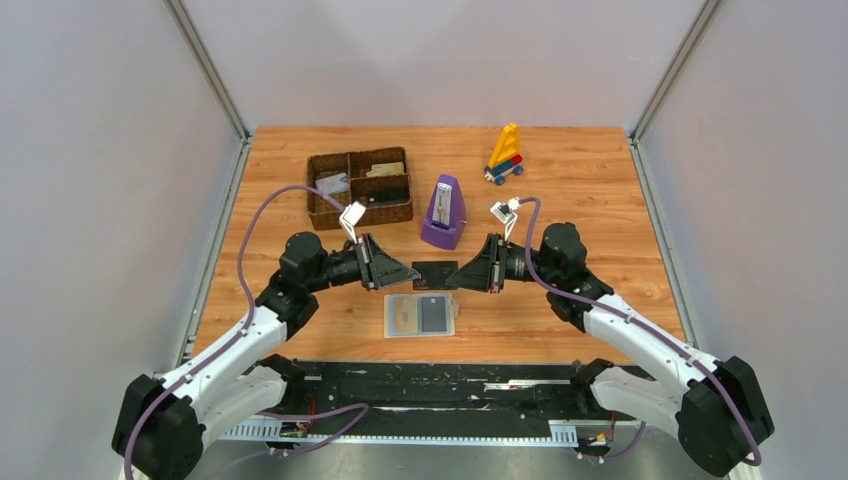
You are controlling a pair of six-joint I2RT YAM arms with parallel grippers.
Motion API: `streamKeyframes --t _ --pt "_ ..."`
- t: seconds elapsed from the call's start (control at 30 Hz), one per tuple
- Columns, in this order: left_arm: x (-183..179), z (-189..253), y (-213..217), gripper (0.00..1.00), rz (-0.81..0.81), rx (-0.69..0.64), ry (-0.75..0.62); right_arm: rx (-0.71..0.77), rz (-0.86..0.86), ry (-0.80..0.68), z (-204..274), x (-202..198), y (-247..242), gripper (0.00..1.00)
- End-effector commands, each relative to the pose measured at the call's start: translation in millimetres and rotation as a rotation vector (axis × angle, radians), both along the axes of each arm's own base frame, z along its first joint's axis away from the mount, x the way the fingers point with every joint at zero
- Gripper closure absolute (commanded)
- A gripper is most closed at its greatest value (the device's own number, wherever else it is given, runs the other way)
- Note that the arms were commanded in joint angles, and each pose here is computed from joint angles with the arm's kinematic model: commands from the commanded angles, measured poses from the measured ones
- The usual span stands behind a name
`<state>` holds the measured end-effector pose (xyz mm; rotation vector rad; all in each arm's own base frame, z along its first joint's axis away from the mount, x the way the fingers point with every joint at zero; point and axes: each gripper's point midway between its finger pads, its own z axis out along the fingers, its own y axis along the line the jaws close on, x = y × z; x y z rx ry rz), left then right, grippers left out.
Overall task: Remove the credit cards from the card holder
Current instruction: Place the credit card in the storage box.
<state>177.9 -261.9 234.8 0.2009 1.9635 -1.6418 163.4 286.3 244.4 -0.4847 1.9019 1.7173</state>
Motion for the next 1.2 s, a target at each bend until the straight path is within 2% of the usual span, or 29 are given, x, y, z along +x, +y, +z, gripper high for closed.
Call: streamKeyframes --t 0.0,0.07,0.1,0.13,0.17,0.27,0.33,0.4,0.5,0.53,0.7,0.73,0.77,0.83,1.0,1.17 --pt "-3 33 -4 0.71 -0.031 -0.139 -0.057 0.041 -0.041 -0.026 11 7 -1 1.0" --pt "-3 33 -5 0.82 -0.034 -0.15 -0.046 0.037 -0.043 -0.021 9 8 -1 1.0" --pt "-3 33 -5 0.92 -0.036 -0.151 -0.041 0.036 -0.045 -0.017 8 9 -1 0.99" --pt "-2 33 -5 0.97 -0.035 -0.151 -0.04 0.035 -0.047 -0.013 8 9 -1 0.98" --pt "-1 33 -5 1.0 -0.032 -0.149 -0.04 0.032 -0.05 -0.009 6 10 -1 0.96" --pt "1 31 -5 1.0 -0.022 -0.127 -0.034 0.023 -0.058 0.001 5 11 -3 0.87" --pt "4 29 -3 1.0 -0.01 -0.099 -0.037 0.006 -0.089 -0.003 4 15 -5 0.73" --pt "8 29 -1 1.0 0.001 -0.072 -0.048 -0.02 -0.142 -0.011 2 21 -9 0.54" --pt "16 33 5 1.0 0.024 -0.034 -0.072 -0.064 -0.246 -0.033 0 31 -19 0.11" --pt "21 29 10 1.0 0.043 -0.012 -0.05 -0.066 -0.265 -0.056 3 31 -22 0.01" --pt "51 33 32 1.0 0.128 0.084 -0.077 -0.093 -0.325 -0.105 5 32 -33 0.0" --pt "60 23 41 1.0 0.163 0.121 -0.018 -0.1 -0.332 -0.108 4 32 -35 0.0" --pt "70 30 47 1.0 0.194 0.146 -0.046 -0.105 -0.336 -0.111 4 32 -36 0.0" --pt "88 24 62 1.0 0.236 0.209 0.0 -0.105 -0.336 -0.124 7 30 -38 0.0" --pt "159 21 96 1.0 0.368 0.351 0.015 -0.102 -0.342 -0.175 18 28 -41 0.0" --pt "219 14 103 1.0 0.396 0.403 0.037 -0.124 -0.368 -0.18 17 30 -45 0.0"
